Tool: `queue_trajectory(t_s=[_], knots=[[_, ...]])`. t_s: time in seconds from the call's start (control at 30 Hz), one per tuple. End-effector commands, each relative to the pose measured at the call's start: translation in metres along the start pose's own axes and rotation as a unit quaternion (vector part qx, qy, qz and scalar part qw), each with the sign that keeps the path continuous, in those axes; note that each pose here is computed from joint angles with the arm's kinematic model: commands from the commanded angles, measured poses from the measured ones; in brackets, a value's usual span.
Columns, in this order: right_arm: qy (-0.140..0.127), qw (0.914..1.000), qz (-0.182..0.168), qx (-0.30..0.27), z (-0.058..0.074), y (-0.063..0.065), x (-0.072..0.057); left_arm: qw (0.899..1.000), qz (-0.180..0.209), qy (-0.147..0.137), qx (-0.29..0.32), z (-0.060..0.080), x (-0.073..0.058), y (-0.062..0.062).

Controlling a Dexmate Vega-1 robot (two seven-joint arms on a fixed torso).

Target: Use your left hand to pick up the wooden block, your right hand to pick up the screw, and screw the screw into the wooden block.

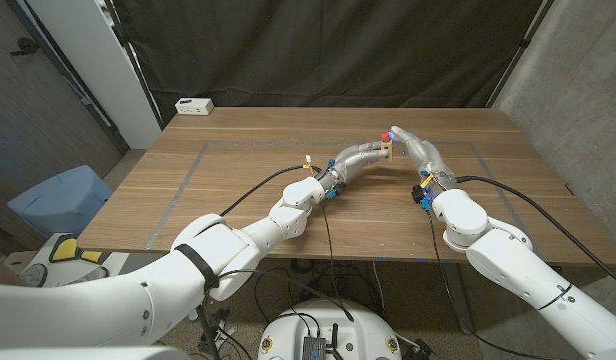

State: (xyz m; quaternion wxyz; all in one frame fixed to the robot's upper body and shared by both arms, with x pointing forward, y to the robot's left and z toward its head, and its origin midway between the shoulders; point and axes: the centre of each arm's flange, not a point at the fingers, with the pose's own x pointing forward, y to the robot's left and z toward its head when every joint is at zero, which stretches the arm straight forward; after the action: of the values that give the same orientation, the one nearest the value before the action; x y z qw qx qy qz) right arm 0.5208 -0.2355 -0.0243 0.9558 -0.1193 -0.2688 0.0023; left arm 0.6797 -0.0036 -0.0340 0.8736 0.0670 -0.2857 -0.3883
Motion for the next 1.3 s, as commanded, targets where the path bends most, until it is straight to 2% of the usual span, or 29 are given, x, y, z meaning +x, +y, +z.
queue_trajectory(t_s=[0.03, 0.77, 1.3], knots=[[0.001, 1.0, 0.002, -0.001, 0.0, 0.001, -0.003, 1.0, 0.001, 0.001, -0.002, -0.001, 0.0, -0.001], [0.002, 1.0, -0.002, -0.006, 0.0, 0.0, -0.014, 1.0, -0.003, 0.003, -0.005, -0.003, 0.0, -0.004], [0.0, 0.9998, 0.003, -0.019, 0.007, 0.004, -0.021, 1.0, -0.002, 0.012, -0.013, -0.007, 0.002, -0.005]])
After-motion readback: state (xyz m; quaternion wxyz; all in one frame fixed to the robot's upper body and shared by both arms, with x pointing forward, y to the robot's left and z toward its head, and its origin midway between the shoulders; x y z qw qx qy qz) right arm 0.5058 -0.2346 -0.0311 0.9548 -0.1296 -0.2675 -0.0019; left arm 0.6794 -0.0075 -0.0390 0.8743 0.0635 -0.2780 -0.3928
